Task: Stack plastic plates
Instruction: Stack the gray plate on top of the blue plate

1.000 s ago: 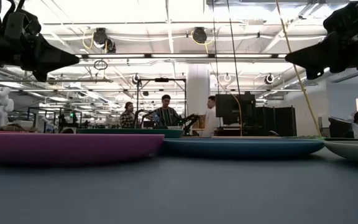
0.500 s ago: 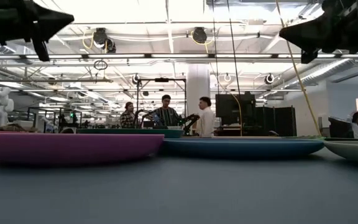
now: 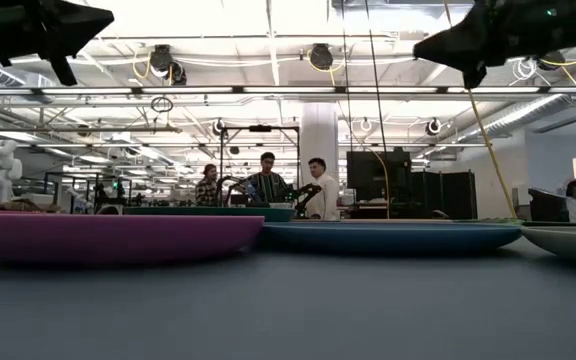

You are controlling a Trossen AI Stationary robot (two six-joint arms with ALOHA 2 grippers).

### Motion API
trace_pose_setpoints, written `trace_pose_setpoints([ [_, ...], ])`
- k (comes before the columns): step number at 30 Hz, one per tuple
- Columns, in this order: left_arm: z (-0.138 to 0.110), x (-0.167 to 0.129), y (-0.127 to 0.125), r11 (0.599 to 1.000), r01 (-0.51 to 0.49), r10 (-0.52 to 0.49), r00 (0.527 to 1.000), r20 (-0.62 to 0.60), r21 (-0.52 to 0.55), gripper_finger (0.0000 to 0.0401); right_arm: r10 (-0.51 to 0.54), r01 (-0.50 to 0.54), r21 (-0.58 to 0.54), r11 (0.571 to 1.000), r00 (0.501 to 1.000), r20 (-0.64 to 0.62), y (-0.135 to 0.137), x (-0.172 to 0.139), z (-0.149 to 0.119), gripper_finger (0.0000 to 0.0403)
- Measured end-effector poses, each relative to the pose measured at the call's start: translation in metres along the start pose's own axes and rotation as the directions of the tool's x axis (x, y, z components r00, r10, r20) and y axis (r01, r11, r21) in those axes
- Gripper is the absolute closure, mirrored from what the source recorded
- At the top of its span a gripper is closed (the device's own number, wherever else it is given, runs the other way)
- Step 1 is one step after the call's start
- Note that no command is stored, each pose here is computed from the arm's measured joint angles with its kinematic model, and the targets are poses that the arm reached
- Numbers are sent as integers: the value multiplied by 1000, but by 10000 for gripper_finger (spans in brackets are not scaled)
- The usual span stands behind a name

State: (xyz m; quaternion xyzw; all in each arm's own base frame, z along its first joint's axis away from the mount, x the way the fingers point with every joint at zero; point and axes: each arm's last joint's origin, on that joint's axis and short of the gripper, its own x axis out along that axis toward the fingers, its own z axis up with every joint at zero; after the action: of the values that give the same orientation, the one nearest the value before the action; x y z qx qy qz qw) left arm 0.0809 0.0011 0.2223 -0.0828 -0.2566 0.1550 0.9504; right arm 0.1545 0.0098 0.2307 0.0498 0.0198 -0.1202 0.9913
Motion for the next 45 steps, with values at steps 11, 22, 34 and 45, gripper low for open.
trace_pose_setpoints([
  [11,-13,-1,0,999,-7,2,992,-126,-44,384,-27,38,67,997,987,-159,21,45,39,381],
  [22,-19,-4,-5,977,46,-87,977,-196,-206,384,4,40,110,993,926,-377,35,94,62,381],
  [34,-12,-3,-4,992,25,-41,991,-125,-128,384,184,41,320,947,744,-642,48,121,34,381],
  [45,-5,-2,-2,998,-47,48,997,-60,29,384,95,179,274,945,650,-754,31,124,36,381],
])
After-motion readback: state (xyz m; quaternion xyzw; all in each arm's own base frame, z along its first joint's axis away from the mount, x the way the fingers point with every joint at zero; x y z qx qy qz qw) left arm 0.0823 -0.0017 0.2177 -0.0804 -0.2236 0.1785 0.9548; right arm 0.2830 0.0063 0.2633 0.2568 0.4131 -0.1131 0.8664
